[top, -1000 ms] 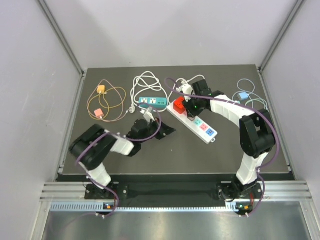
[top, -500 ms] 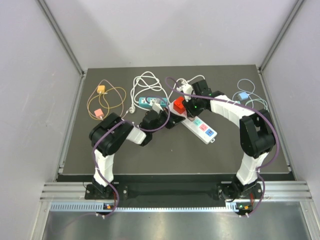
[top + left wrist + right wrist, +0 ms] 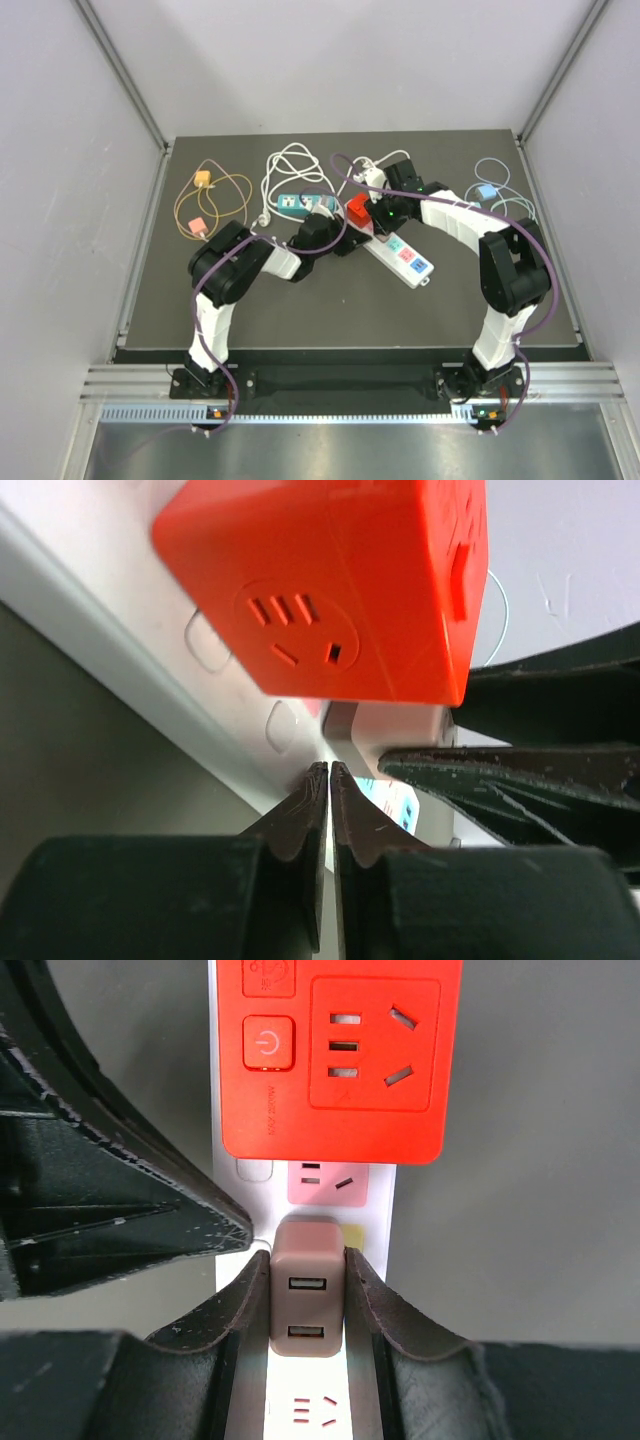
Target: Pull the plug off the socket
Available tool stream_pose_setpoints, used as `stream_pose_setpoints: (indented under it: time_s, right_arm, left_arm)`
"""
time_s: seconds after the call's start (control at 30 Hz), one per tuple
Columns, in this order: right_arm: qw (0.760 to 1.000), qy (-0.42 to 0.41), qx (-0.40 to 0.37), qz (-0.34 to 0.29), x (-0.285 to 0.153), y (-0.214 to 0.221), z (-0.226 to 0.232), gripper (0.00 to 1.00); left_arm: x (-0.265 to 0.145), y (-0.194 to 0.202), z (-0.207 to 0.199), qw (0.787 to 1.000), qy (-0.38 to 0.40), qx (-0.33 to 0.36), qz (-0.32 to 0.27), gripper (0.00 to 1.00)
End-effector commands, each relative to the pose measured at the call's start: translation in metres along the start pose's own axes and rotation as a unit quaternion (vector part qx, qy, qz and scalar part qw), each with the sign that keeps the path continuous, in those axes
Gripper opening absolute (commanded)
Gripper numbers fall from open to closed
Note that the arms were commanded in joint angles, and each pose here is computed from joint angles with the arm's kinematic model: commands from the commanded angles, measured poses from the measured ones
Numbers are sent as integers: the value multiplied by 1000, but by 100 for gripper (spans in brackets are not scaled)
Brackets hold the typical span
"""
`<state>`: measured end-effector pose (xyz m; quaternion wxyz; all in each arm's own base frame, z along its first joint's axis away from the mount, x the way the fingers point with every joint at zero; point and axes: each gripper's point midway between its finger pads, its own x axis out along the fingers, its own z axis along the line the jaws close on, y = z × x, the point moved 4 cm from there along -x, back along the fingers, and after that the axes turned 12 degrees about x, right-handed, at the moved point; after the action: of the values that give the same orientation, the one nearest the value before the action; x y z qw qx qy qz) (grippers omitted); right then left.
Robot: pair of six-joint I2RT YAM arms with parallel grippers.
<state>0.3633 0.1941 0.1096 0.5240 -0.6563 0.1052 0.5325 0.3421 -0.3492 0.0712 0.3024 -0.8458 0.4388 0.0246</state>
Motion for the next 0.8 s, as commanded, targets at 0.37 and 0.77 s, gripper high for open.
stream_pose_setpoints:
  time_s: [0.37,0.77]
  right_arm:
    - [998,-19,-9,-61,-25,-30,16,0]
    - [991,3,-7,-130,-67,-53,6,0]
  left_arm:
    - [0,12,28,996,-81,34,22,25]
    - [-4,23,49,992,-114,32,34,25]
